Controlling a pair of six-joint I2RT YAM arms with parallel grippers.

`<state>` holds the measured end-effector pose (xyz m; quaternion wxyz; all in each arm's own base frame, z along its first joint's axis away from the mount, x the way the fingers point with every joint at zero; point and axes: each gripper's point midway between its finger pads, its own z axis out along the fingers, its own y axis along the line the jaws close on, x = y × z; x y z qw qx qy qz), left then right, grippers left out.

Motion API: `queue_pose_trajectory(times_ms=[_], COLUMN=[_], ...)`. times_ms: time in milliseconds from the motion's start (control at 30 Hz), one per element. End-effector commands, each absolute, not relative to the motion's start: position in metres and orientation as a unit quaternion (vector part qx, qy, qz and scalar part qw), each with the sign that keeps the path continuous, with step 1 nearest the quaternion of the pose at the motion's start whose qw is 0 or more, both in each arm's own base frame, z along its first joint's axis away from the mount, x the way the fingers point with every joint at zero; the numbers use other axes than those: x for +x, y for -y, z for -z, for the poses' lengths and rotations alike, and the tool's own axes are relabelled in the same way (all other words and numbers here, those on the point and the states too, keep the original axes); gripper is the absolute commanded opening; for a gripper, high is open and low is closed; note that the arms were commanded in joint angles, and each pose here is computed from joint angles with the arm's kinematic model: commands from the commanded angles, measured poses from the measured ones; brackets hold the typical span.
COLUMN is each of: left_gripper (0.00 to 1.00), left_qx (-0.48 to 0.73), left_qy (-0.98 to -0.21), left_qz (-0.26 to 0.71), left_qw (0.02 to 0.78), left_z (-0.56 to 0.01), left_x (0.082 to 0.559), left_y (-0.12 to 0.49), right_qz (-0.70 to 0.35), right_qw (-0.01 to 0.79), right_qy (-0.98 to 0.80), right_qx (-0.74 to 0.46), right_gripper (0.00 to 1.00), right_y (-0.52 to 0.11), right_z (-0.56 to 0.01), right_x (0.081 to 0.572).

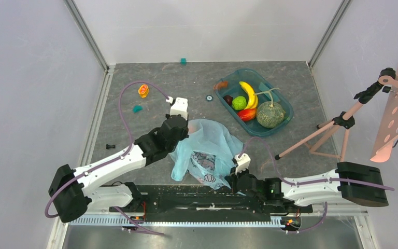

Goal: Take the fake fruits out of the plastic bag

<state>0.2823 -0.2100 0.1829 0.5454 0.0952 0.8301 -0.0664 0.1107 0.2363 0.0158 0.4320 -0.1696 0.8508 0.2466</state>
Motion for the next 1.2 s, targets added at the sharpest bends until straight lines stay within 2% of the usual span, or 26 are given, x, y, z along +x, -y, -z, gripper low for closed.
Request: queue_pose_trajectory(times_ms=[0, 167, 367, 467, 567, 767, 1167], left_gripper=[0.02, 0.02, 0.02, 0.02, 0.02, 0.02, 0.02], left_qx=[0.117, 0.143, 0.167, 0.202, 0.244, 0.229, 0.231], left_qy=[-0.818, -0.809, -0.788, -0.785, -0.786, -0.798, -0.816], left_qz=[0.069, 0.159, 0.244, 0.279, 0.269, 0.293, 0.306], left_qw=[0.559, 0.548, 0.54, 0.515, 0.5, 0.473, 0.433], left_z=[-0.207, -0.23, -0.27, -0.264, -0.246, -0.217, -0.165], left_x=[0.285, 0.259, 0.225, 0.201, 0.173, 0.139, 0.114], left_y=[0.208, 0.222, 0.229, 0.253, 0.278, 0.293, 0.309], right_qz=[-0.218, -0.254, -0.296, -0.297, -0.289, -0.284, -0.33], right_qw=[0.429, 0.449, 0.49, 0.51, 0.528, 0.527, 0.495], right_qy=[-0.859, -0.834, -0.792, -0.782, -0.778, -0.78, -0.791], right_qx=[-0.176, -0.195, -0.21, -0.2, -0.182, -0.18, -0.141], right_gripper=[0.0, 0.0, 0.0, 0.0, 0.0, 0.0, 0.0], right_y=[-0.22, -0.241, -0.274, -0.284, -0.29, -0.3, -0.296], right_z=[-0.004, -0.036, -0.103, -0.128, -0.144, -0.145, -0.111], right_x=[0.11, 0.11, 0.114, 0.121, 0.129, 0.136, 0.147])
